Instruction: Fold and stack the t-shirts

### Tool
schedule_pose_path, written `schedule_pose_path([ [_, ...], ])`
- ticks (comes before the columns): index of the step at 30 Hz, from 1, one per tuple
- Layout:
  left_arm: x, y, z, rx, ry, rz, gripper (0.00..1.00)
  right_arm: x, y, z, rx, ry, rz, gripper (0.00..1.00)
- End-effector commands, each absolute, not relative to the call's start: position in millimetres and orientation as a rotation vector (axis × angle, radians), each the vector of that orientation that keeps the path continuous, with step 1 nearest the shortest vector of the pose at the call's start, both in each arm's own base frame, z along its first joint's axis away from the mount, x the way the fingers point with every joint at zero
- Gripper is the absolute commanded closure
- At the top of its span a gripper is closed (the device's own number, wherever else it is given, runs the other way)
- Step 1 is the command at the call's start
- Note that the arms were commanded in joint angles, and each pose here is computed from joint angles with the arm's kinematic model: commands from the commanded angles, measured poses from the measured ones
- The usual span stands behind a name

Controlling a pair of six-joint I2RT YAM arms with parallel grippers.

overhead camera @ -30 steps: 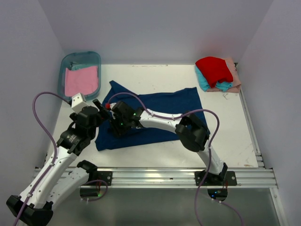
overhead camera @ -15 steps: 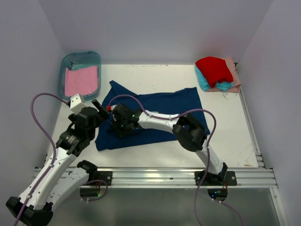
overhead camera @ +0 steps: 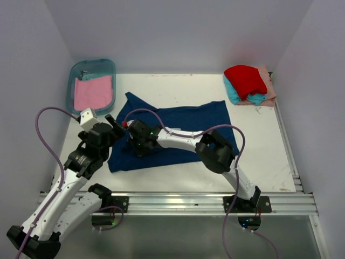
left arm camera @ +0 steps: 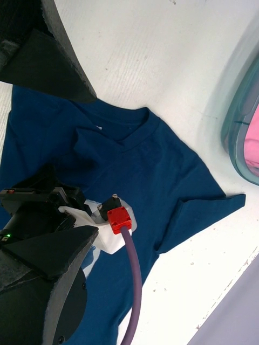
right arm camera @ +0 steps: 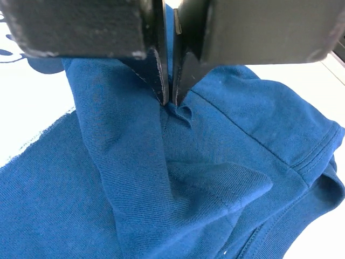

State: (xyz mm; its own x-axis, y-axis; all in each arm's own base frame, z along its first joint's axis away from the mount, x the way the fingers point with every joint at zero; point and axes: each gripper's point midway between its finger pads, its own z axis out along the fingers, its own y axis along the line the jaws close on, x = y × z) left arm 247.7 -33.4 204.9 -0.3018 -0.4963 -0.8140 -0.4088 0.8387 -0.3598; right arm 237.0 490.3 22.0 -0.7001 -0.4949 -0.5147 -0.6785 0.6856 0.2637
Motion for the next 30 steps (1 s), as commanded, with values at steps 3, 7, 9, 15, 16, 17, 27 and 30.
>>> schedule_pose_path([
  [3,248.9,-29.1,206.9,-0.709,1.903,-0.095,0.00,238.3,486.0,21.3,-0.915,2.486,0.574,1.00],
  [7,249.8,-32.5,201.5,-0.690,1.928,-0.097,0.00,238.9,487.5,46.7,-0.906,2.444,0.610,1.00],
  [9,250.1,-34.0,198.7,-0.683,1.938,-0.098,0.00,240.9,488.5,61.9,-0.899,2.415,0.623,1.00],
  [15,250.9,-37.2,192.5,-0.672,1.962,-0.101,0.00,259.4,484.5,101.6,-0.857,2.338,0.596,1.00],
  [16,250.8,-37.5,191.5,-0.670,1.966,-0.099,0.00,262.5,481.5,101.0,-0.849,2.342,0.574,1.00],
  [17,250.7,-37.7,191.7,-0.670,1.966,-0.102,0.00,265.9,480.5,102.9,-0.844,2.338,0.568,1.00],
  [27,252.3,-46.0,175.7,-0.620,2.020,-0.111,0.00,329.0,437.1,104.2,-0.597,2.341,0.381,1.00],
  [30,255.0,-53.0,166.9,-0.576,2.055,-0.122,0.00,347.2,422.8,103.1,-0.525,2.334,0.348,1.00],
])
